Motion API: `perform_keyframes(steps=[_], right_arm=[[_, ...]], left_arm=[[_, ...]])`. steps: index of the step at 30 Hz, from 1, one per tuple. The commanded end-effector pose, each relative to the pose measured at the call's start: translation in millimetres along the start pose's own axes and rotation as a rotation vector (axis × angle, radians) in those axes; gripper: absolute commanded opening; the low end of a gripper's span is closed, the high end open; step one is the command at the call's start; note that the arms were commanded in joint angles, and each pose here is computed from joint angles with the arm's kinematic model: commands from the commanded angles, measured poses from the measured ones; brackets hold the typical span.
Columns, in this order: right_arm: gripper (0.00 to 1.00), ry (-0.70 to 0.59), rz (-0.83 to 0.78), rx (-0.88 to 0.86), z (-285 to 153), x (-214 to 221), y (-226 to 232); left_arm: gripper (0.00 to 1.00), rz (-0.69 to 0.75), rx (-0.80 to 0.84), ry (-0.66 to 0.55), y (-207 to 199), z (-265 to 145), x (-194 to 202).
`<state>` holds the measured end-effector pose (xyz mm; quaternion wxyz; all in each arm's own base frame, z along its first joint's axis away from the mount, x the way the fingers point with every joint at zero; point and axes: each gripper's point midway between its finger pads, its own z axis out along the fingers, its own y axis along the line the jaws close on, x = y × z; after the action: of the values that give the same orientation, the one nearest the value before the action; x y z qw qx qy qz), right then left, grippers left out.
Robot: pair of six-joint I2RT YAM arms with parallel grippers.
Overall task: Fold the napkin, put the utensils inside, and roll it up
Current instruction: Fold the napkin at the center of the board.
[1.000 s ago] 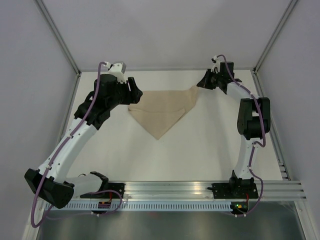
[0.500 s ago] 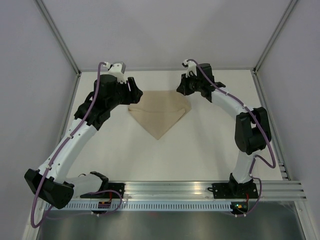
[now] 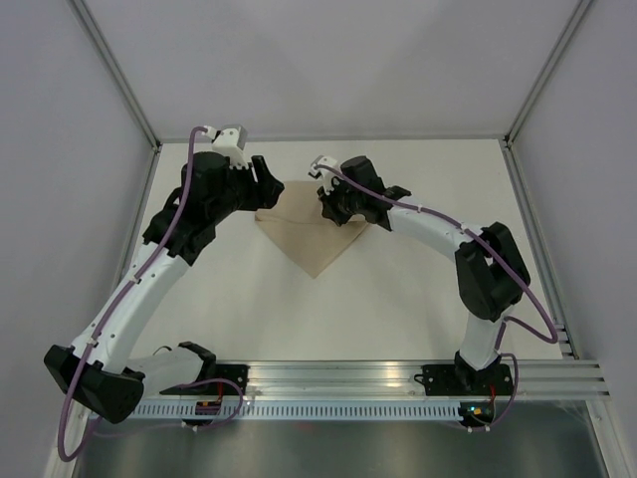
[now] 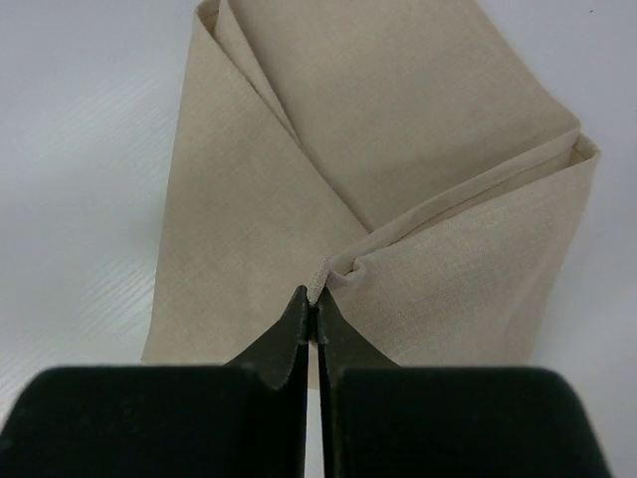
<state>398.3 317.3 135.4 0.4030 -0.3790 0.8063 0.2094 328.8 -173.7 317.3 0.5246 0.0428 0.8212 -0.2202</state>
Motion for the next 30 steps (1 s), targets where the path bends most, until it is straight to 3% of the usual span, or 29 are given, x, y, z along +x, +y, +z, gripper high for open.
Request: perform_keyframes(steps=[1, 11, 26, 30], right_arm=[[0.03, -0.009, -0.102, 0.025, -13.5, -9.1, 9.6], [0.02, 0.071, -0.208, -0.03, 2.9, 28.4, 48.6], [0.02, 0.177, -0.28, -0.083, 19.8, 78.0, 73.0], [0.06, 0.179, -0.278, -0.09, 22.0, 80.3, 74.8]], left_arm=[[0.64, -0.032, 0.032, -0.038, -8.3, -5.6, -9.3], [0.64, -0.035, 0.036, -0.029, -8.7, -3.5, -6.8], [0.64, -0.033, 0.036, -0.008, -8.0, 3.5, -1.2], [0.64, -0.033, 0.036, 0.001, -7.2, 5.4, 2.7]])
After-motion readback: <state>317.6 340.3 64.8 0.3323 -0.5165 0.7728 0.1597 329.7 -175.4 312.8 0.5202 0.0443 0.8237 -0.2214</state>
